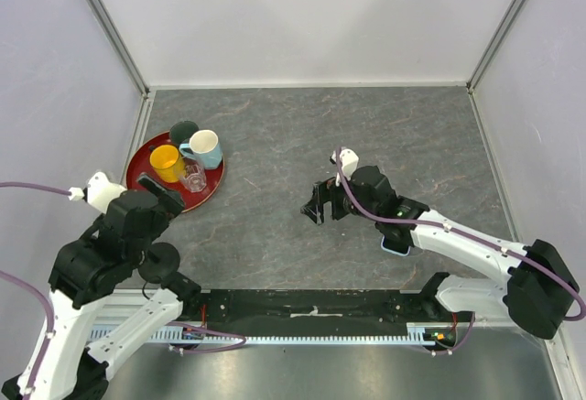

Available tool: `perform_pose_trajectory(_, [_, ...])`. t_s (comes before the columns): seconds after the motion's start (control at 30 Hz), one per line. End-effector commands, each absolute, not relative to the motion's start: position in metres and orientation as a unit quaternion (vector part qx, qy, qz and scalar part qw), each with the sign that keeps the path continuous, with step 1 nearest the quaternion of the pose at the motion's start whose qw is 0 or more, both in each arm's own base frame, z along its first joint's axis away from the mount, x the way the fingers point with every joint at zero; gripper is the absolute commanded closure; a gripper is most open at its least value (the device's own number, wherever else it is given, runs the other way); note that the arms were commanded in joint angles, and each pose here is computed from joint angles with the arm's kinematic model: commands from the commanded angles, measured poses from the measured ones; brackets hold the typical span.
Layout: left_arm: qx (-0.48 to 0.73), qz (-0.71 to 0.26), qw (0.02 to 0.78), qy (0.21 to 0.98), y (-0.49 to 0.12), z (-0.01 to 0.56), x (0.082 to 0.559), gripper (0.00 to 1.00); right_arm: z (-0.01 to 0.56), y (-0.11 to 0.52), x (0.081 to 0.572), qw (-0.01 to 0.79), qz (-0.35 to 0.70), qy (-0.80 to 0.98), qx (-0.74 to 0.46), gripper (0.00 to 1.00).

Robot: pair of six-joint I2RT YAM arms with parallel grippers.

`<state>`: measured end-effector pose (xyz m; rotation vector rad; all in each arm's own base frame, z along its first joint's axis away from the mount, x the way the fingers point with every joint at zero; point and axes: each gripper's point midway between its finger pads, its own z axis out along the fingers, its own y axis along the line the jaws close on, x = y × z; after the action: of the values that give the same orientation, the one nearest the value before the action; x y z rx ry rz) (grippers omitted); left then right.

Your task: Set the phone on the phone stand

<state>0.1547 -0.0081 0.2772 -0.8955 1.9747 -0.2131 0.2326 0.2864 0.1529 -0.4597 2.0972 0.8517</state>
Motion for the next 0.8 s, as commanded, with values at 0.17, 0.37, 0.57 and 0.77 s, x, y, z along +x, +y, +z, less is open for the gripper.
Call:
perform_pose_trajectory(0.17, [-0.214, 0.110, 0.567, 0.788, 0.051, 0.286, 0.160, 0.01, 0.200, 0.323, 0.226, 0.451, 0.388, 0.758, -0.267, 0.02])
perform_pose_trajectory(0.37, [-0.188, 0.077, 0.553, 0.808, 0.034, 0.283, 0.165, 0.12, 0.240, 0.396, 0.188, 0.441, 0.486, 0.671, -0.344, 0.02])
perform_pose_trajectory(0.57, [-0.251, 0.038, 0.524, 0.813, 0.038, 0.294, 0.139, 0.19, 0.248, 0.485, 0.176, 0.435, 0.558, 0.646, -0.287, 0.02])
perform_pose_trajectory(0.77, [-0.175, -0.181, 0.657, 0.710, -0.004, 0.371, 0.135, 0.23, 0.247, 0.553, 0.175, 0.294, 0.680, 0.666, -0.080, 0.02])
